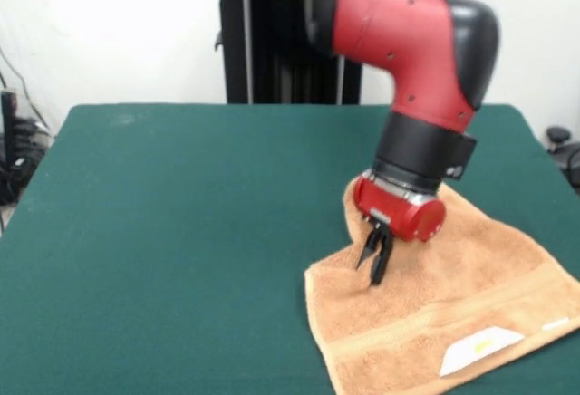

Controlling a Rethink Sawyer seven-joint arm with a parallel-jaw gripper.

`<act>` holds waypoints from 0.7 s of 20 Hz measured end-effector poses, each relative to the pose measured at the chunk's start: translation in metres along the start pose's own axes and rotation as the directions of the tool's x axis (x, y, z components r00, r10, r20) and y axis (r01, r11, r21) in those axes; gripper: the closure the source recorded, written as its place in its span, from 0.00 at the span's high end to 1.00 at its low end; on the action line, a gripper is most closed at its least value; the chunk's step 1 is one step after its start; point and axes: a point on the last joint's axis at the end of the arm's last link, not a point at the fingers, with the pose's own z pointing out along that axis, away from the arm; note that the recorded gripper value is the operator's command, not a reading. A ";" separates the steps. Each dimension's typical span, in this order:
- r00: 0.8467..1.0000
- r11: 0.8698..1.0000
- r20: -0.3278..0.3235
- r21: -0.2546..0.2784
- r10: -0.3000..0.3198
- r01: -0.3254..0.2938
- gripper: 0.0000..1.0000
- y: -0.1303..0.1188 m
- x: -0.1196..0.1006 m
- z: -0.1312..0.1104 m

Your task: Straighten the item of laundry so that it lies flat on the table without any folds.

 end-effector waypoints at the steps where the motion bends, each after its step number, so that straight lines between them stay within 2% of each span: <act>1: 1.000 1.000 -0.002 -0.013 0.000 0.000 0.00 0.001 -0.003 0.001; 4: 1.000 0.994 -0.009 -0.111 0.004 -0.005 0.00 0.006 -0.018 0.010; 5: 1.000 0.985 -0.007 -0.171 0.013 -0.014 0.00 0.009 -0.023 0.016; 6: 1.000 0.979 -0.005 -0.201 0.020 -0.021 0.00 0.012 -0.025 0.019; 10: 0.998 0.960 -0.001 -0.274 0.056 -0.054 0.00 0.018 -0.028 0.026; 11: 0.997 0.949 -0.003 -0.305 0.078 -0.076 0.00 0.022 -0.028 0.029; 14: 0.995 0.938 -0.011 -0.331 0.103 -0.101 0.00 0.026 -0.028 0.032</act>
